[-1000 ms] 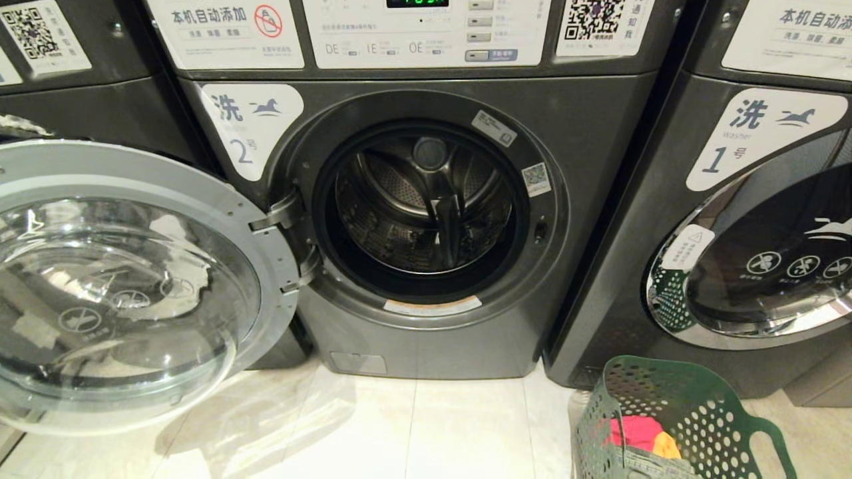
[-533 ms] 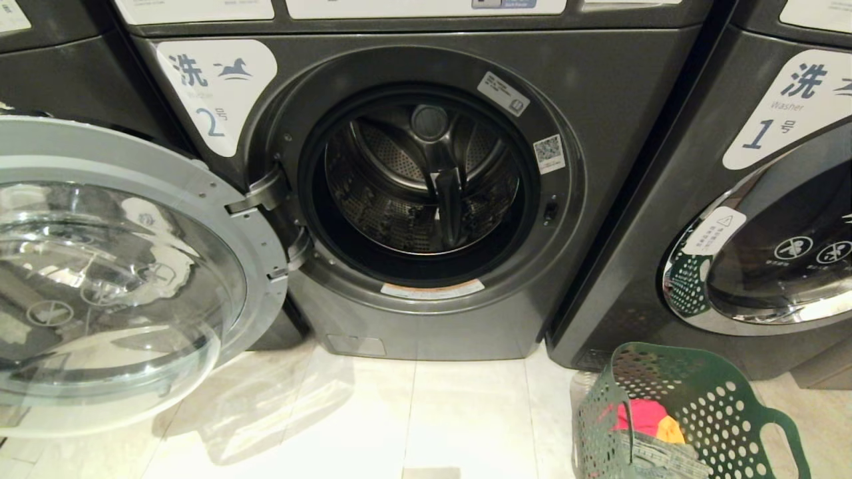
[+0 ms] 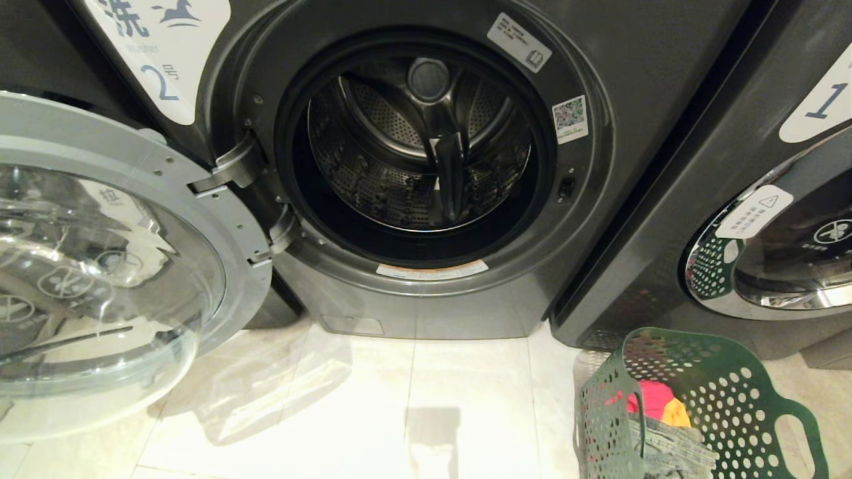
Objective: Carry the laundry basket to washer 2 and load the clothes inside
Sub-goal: Place the clothes into the washing machine
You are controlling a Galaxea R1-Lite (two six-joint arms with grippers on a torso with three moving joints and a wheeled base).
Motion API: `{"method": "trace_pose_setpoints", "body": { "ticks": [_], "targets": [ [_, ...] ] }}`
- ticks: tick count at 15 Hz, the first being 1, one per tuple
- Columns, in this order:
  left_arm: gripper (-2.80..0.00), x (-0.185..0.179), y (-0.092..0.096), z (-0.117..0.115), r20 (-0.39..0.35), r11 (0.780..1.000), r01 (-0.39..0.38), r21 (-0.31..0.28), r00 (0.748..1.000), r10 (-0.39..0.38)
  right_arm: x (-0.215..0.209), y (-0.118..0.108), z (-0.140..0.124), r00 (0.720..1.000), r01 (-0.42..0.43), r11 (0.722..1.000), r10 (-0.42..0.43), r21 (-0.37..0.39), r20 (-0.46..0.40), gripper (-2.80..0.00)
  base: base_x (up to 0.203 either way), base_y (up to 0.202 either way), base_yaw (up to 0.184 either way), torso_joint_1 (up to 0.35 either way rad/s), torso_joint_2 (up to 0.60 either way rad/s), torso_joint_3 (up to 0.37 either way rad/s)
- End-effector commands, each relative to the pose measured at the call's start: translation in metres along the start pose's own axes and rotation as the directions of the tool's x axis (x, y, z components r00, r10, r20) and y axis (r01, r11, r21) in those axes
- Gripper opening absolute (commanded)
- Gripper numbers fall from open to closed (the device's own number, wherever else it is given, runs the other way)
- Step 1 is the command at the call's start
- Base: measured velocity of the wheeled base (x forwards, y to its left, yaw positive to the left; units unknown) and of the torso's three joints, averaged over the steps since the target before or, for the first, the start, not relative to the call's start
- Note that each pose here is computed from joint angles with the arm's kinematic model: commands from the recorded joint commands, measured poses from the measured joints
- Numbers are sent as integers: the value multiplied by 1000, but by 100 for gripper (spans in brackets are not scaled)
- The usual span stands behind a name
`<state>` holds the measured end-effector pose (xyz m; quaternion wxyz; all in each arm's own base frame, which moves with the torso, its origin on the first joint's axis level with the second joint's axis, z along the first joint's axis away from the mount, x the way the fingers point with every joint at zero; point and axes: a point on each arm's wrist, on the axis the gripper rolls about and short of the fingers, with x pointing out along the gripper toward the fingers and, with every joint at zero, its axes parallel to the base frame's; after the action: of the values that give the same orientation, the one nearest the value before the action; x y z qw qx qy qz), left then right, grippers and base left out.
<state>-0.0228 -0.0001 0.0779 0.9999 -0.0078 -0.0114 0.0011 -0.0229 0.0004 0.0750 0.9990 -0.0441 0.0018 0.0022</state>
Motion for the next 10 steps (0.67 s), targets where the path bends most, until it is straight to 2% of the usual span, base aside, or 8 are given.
{"method": "trace_pose_setpoints", "body": {
  "ticks": [1, 5, 10],
  "targets": [
    [-280, 1, 0, -2, -1, 1000, 1, -1, 1000, -1, 0, 0, 0, 1000, 3, 1000, -3, 17, 1, -280, 0, 0, 0, 7, 7, -193],
    [-280, 1, 0, -2, -2, 1000, 1, -4, 1000, -1, 0, 0, 0, 1000, 4, 998, -4, 58, 2, -280, 0, 0, 0, 4, 3, -188],
    [-280, 1, 0, -2, -3, 1000, -1, -4, 1000, 1, 0, 0, 0, 1000, 4, 998, -4, 58, 2, -280, 0, 0, 0, 2, 0, -26]
  ]
}}
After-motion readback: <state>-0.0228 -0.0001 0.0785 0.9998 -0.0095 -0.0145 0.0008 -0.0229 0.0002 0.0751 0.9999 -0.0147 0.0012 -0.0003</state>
